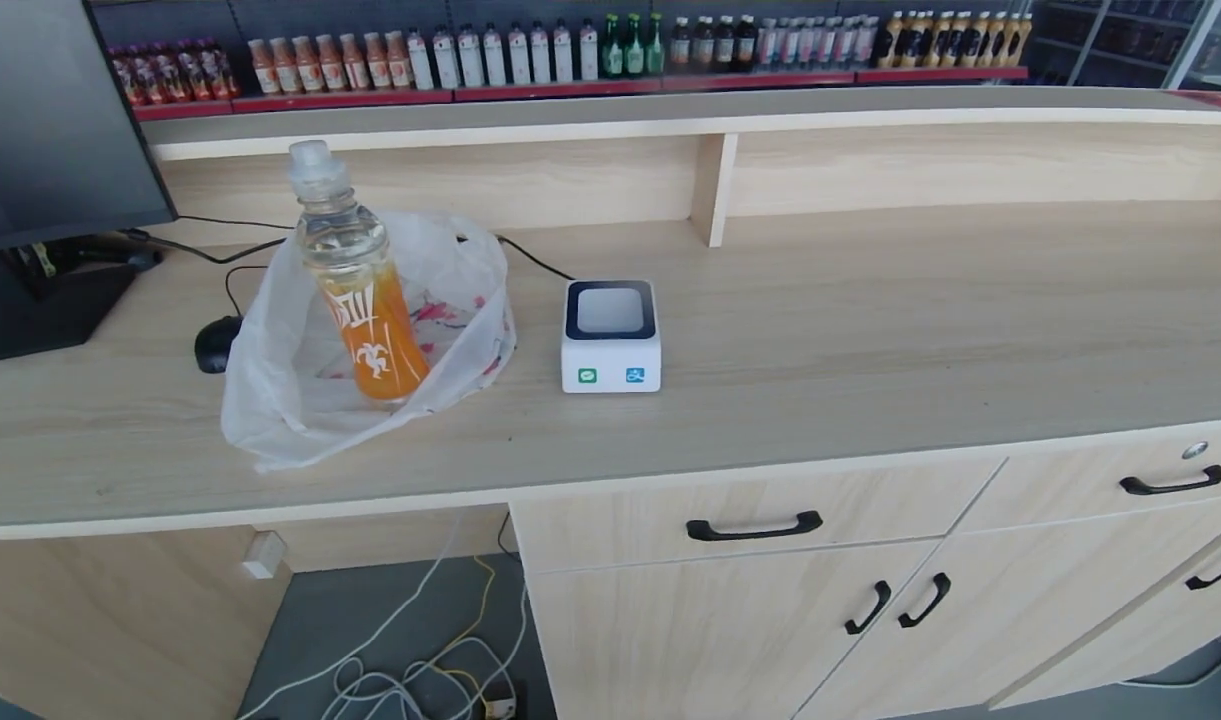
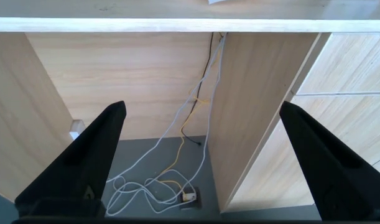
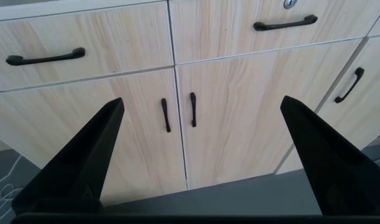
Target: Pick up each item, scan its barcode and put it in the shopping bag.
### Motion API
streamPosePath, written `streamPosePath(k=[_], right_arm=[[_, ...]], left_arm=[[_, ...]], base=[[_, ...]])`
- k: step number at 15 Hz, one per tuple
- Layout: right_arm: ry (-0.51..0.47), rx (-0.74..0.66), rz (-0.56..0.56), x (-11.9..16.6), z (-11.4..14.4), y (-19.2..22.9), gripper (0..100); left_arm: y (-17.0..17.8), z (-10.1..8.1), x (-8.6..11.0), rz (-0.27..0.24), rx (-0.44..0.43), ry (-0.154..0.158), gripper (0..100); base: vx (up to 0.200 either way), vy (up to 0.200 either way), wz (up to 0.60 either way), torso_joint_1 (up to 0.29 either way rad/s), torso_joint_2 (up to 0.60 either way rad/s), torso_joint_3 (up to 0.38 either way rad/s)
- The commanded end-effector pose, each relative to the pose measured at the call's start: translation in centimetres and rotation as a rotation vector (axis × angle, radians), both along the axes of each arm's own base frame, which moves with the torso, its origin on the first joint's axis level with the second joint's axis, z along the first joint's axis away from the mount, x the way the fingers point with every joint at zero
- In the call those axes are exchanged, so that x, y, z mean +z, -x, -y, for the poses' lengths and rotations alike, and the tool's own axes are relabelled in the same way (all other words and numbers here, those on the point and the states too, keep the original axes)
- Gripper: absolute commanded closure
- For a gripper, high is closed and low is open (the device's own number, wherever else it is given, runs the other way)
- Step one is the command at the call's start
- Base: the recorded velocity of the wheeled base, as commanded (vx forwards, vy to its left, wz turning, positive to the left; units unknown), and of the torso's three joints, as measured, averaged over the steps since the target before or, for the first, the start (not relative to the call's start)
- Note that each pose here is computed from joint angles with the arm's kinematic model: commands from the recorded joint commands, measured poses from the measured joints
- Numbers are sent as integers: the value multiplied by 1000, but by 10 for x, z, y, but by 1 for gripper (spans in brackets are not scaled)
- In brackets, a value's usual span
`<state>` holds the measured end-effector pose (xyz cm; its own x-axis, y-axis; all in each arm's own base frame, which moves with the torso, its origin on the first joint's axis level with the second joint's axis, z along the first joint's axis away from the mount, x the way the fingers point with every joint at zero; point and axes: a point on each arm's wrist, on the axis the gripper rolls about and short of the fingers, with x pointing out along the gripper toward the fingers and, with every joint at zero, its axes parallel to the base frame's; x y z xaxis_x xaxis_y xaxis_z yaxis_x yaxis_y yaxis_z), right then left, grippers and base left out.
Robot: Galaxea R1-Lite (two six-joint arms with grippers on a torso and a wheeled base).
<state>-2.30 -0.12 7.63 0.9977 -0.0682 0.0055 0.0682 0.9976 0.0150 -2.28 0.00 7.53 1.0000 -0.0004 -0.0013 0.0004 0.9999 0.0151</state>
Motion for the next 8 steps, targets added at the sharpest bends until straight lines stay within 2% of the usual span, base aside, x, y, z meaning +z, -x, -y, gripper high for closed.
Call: streamPosePath(k=[1,8], right_arm=[[-1,1,-1,0,0,0,0],[-1,1,-1,0,0,0,0]], left_arm=[[0,0,0,0,-1,1,0],[0,0,0,0,0,1,0]], base=[[0,0,0,0,0,0],[0,0,0,0,0,0]])
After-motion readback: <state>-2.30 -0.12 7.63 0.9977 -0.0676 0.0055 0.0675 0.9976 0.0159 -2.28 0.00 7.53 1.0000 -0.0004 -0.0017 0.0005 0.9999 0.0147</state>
